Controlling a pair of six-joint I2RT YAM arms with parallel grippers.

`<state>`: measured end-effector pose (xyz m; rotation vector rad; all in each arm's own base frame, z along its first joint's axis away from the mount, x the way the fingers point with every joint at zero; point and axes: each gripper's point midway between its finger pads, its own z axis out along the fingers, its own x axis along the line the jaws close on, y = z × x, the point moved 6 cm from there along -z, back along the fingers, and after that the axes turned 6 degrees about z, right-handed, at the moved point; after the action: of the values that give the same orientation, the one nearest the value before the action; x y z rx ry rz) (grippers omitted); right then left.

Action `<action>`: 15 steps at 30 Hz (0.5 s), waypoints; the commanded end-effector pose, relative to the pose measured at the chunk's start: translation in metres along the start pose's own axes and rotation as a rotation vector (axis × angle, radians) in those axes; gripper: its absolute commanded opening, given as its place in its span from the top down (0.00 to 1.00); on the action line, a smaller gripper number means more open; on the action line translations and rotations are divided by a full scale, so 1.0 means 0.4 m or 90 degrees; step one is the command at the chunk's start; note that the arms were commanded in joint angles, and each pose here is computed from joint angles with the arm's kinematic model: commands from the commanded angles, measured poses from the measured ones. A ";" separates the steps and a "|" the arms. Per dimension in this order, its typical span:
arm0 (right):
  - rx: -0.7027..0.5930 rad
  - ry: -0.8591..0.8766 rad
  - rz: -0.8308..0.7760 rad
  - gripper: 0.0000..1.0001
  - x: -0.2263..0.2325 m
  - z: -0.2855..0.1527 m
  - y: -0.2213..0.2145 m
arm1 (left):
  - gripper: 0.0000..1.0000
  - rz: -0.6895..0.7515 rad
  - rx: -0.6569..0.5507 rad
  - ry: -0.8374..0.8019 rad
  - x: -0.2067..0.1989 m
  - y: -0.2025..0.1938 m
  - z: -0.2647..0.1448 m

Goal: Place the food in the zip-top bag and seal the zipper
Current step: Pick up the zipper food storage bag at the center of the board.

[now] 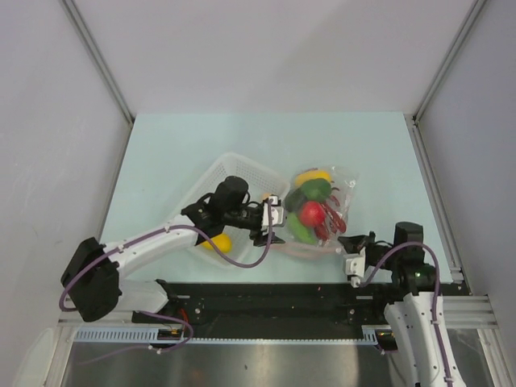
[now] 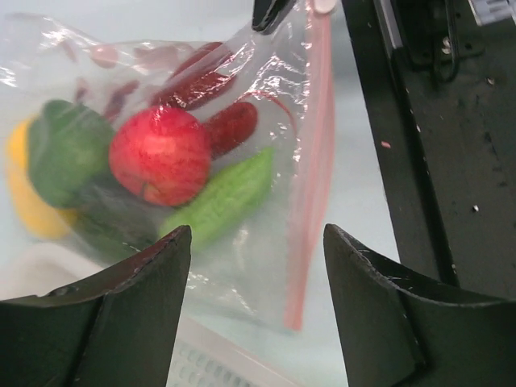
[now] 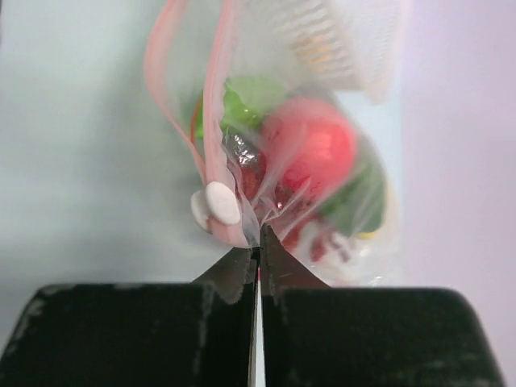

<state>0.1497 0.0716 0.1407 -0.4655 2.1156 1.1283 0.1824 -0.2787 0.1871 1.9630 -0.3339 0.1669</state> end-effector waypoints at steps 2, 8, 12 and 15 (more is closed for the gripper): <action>-0.089 -0.034 0.102 1.00 -0.121 -0.049 0.149 | 0.30 0.054 -0.071 0.096 0.056 0.155 -0.033; -0.064 -0.067 0.257 1.00 -0.230 -0.087 0.206 | 0.30 0.107 -0.136 0.171 0.131 0.330 -0.064; -0.071 -0.080 0.352 1.00 -0.287 -0.105 0.245 | 0.32 0.116 -0.160 0.196 0.156 0.424 -0.082; -0.086 -0.077 0.430 1.00 -0.333 -0.106 0.277 | 0.31 0.122 -0.163 0.199 0.152 0.477 -0.084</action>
<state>0.1607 0.0881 0.2789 0.0800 2.1709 1.4694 0.1927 -0.3201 0.3526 1.6545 -0.3426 0.5046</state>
